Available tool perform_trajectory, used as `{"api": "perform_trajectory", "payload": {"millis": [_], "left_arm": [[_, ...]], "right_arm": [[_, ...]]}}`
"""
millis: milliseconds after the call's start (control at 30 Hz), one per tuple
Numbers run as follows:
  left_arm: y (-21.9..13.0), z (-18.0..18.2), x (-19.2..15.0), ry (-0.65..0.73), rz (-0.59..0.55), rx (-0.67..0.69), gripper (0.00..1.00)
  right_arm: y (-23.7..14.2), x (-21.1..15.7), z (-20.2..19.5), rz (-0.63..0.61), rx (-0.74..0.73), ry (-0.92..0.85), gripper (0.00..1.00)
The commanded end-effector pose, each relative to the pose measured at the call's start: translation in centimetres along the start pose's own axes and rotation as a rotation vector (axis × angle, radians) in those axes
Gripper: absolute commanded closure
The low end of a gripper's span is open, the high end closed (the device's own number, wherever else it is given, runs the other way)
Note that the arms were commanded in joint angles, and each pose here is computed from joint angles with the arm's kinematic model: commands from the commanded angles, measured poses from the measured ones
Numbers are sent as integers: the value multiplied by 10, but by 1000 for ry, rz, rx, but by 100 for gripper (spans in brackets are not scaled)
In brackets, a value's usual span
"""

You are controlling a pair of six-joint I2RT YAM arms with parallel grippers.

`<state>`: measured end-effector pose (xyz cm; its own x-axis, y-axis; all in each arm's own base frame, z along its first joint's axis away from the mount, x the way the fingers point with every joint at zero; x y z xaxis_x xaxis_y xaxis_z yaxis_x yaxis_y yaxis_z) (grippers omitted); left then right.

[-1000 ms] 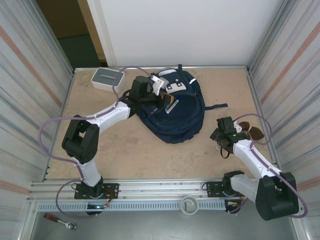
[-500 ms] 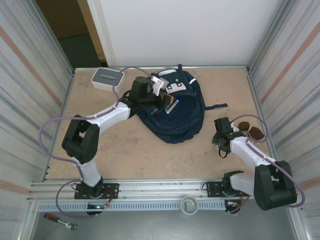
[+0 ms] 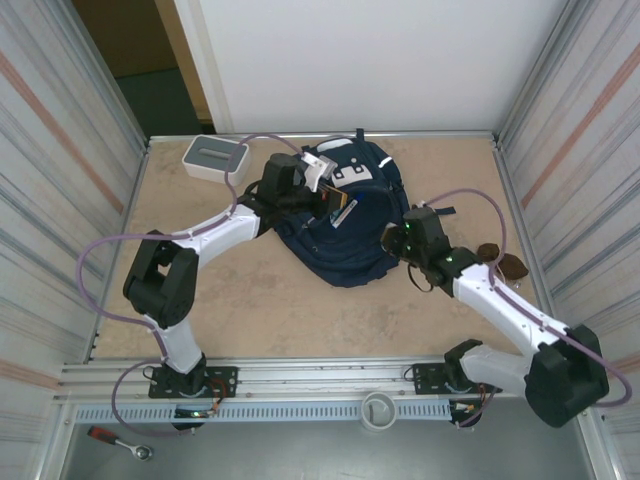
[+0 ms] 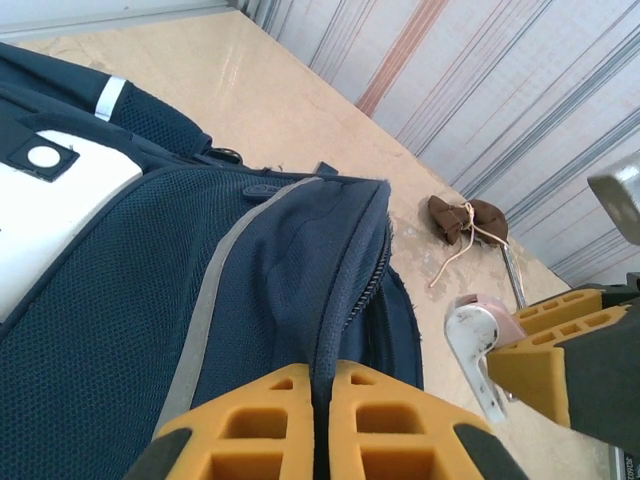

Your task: Pack books, pencil case, and school supplies into a backpack

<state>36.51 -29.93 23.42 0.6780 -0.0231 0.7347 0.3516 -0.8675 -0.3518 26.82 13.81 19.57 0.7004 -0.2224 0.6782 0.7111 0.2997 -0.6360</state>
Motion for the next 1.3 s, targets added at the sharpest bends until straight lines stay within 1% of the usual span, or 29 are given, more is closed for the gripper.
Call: {"api": "perform_trajectory", "payload": {"millis": [0,133,200,367,433,533,600,667,700,767,833,900,933,1000,1100,1167,1267], "left_arm": [[-30,-39,43,85,-116,-78,100],[-31,-41,47,79,-119,-75,100],[-31,-41,46,74,-115,-80,100],[-30,-40,43,64,-113,-76,100],[-31,-39,42,65,-113,-74,100],[-31,-38,40,61,-111,-70,100],[-33,-38,38,65,-103,-63,100],[-35,-36,36,76,-108,-45,100],[-35,-35,34,76,-109,-36,100],[-34,-34,33,73,-105,-36,100],[-33,-34,33,72,-97,-47,100],[-31,-32,32,69,-99,-47,100],[-30,-31,32,66,-100,-47,100],[-27,-30,31,57,-90,-55,100],[-25,-29,29,53,-84,-58,100],[-25,-27,28,49,-83,-51,100],[-27,-28,27,51,-77,-47,100]], "right_arm": [[10,21,42,-46,188,-23,80],[35,29,53,-22,222,57,80],[47,33,55,-30,243,96,80],[77,46,46,-90,191,201,80],[91,55,46,-115,179,209,78],[109,62,49,-92,181,196,68],[109,60,50,-81,198,172,54],[102,56,49,-78,195,140,44],[98,52,47,-71,185,129,41],[90,42,41,-57,154,114,39],[86,30,37,-37,124,99,41],[85,20,36,-17,112,90,46],[86,16,36,-11,103,87,49],[88,11,34,-6,68,87,58],[99,8,31,1,35,92,71],[108,9,33,6,30,102,76],[122,15,39,-13,45,107,80]]}}
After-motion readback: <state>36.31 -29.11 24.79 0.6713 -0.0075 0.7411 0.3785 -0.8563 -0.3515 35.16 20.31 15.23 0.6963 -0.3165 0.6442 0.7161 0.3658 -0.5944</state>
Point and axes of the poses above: each hand's point on the last joint's axis, 136 mm out from that joint toward the fingers, its own y axis out along the fingers, its own z axis along the line the jaws close on, x = y × z, the point moved 6 cm from there along -y, back along the fingers, and after that the axes turned 12 degrees about -y, right-handed, at the moved point
